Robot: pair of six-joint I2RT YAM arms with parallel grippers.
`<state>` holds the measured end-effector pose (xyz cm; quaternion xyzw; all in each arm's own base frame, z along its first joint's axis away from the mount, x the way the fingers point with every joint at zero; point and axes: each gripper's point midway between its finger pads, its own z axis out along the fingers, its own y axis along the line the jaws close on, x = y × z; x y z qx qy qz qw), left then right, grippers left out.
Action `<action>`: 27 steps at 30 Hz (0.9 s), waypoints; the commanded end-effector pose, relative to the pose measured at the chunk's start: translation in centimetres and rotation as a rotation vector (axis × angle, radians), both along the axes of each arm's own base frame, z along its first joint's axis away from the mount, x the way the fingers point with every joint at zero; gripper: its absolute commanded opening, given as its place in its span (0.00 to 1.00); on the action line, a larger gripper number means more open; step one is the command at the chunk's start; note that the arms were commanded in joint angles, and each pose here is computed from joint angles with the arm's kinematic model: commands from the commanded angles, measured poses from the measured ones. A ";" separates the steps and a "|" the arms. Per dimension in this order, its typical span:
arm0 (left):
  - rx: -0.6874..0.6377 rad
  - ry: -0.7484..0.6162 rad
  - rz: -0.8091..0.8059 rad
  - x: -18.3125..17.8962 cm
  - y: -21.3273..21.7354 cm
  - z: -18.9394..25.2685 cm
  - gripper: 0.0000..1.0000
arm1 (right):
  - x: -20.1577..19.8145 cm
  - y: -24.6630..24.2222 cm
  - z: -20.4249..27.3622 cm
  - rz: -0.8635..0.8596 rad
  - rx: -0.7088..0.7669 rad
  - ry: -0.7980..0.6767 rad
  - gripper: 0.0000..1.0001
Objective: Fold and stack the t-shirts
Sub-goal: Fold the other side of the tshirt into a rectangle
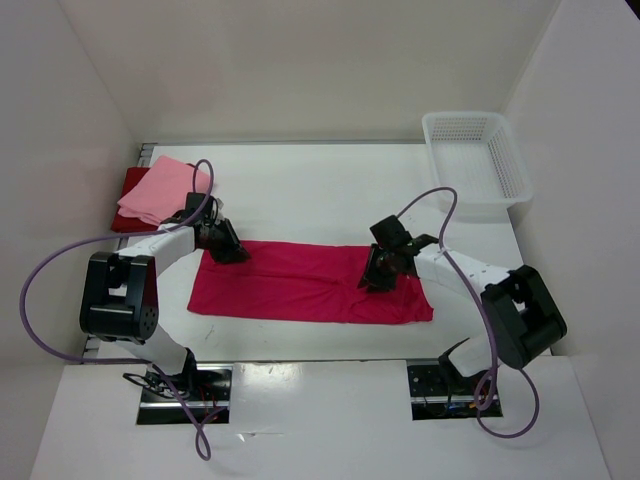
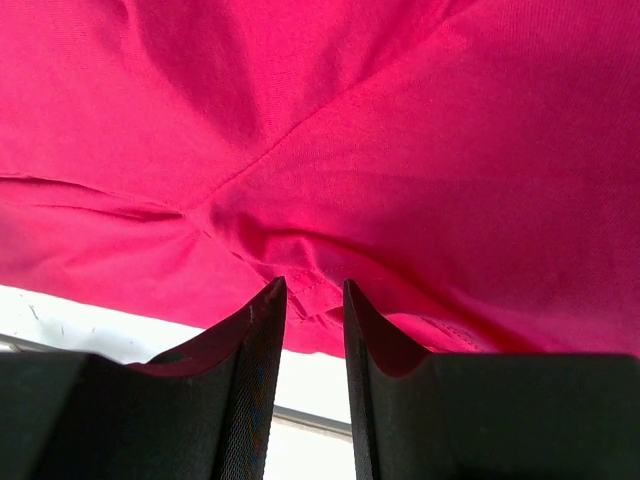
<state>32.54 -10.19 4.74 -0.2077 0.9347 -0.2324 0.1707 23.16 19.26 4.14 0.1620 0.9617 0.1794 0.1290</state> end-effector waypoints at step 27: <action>-0.018 -0.028 -0.013 1.1 -0.5 0.5 0.29 | 0.3 1.4 -1.7 0.021 0.058 0.015 0.29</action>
